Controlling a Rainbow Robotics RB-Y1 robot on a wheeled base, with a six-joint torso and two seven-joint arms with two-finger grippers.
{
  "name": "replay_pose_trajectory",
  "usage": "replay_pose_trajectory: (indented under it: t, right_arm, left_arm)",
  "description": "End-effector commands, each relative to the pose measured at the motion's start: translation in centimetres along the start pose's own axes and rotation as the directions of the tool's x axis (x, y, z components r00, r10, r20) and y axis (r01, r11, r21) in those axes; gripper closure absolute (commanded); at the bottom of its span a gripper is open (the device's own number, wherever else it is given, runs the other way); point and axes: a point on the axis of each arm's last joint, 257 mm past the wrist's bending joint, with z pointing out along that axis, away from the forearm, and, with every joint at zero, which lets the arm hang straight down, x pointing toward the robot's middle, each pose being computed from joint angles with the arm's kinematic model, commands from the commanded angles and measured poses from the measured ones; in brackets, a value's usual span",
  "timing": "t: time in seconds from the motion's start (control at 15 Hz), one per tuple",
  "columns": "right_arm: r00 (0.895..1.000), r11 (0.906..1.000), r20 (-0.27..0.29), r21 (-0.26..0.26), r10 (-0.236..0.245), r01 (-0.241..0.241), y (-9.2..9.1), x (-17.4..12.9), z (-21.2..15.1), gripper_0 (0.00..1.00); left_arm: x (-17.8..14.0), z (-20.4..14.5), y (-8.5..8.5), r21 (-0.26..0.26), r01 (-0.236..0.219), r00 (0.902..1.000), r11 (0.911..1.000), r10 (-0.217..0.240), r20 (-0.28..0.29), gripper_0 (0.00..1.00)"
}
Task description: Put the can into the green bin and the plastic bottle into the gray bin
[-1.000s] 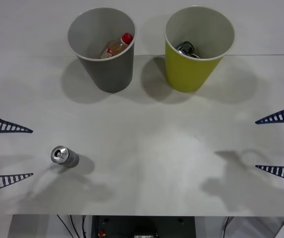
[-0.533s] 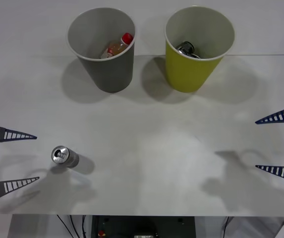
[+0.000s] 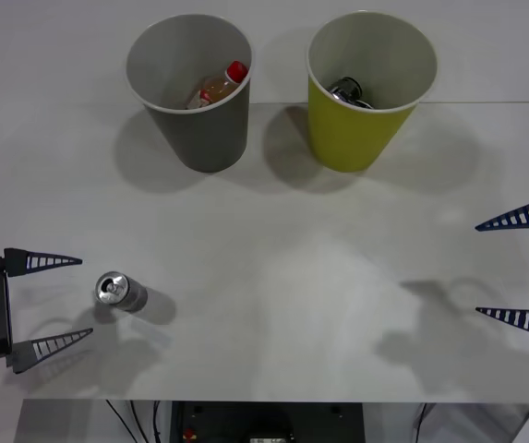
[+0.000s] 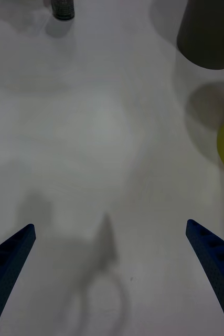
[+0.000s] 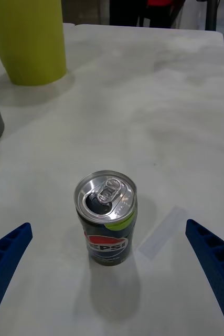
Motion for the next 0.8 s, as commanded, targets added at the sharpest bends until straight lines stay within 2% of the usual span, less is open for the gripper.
replay_pose_trajectory:
  t: [0.07, 0.2, 0.33, 0.6, 0.67, 0.8]
  right_arm:
    - [1.0, 1.0, 0.0, 0.0, 0.0, 0.0, 0.0, 0.0, 0.0, 0.0]
    - [1.0, 1.0, 0.0, 0.0, 0.0, 0.0, 0.0, 0.0, 0.0, 0.0]
    - [1.0, 1.0, 0.0, 0.0, 0.0, 0.0, 0.0, 0.0, 0.0, 0.0]
    - [1.0, 1.0, 0.0, 0.0, 0.0, 0.0, 0.0, 0.0, 0.0, 0.0]
    - [1.0, 1.0, 0.0, 0.0, 0.0, 0.0, 0.0, 0.0, 0.0, 0.0]
    - [1.0, 1.0, 0.0, 0.0, 0.0, 0.0, 0.0, 0.0, 0.0, 0.0]
  left_arm:
    - [0.8, 0.7, -0.1, -0.028, 0.023, 0.9994, 0.9993, -0.023, 0.026, 0.0]
    - [1.3, 1.6, -0.1, -0.043, 0.033, 0.9985, 0.9985, -0.031, 0.044, 0.0]
    - [2.0, 1.9, 0.0, -0.057, 0.003, 0.9992, 0.9984, 0.0, 0.04, 0.0]
    - [2.9, 3.2, -0.2, -0.083, 0.012, 0.9983, 0.9964, -0.007, 0.058, 0.0]
    - [3.1, 3.6, -0.2, -0.095, -0.006, 0.9981, 0.9955, 0.012, 0.06, 0.0]
    - [3.6, 4.3, -0.1, -0.102, -0.009, 0.9978, 0.9948, 0.015, 0.064, 0.0]
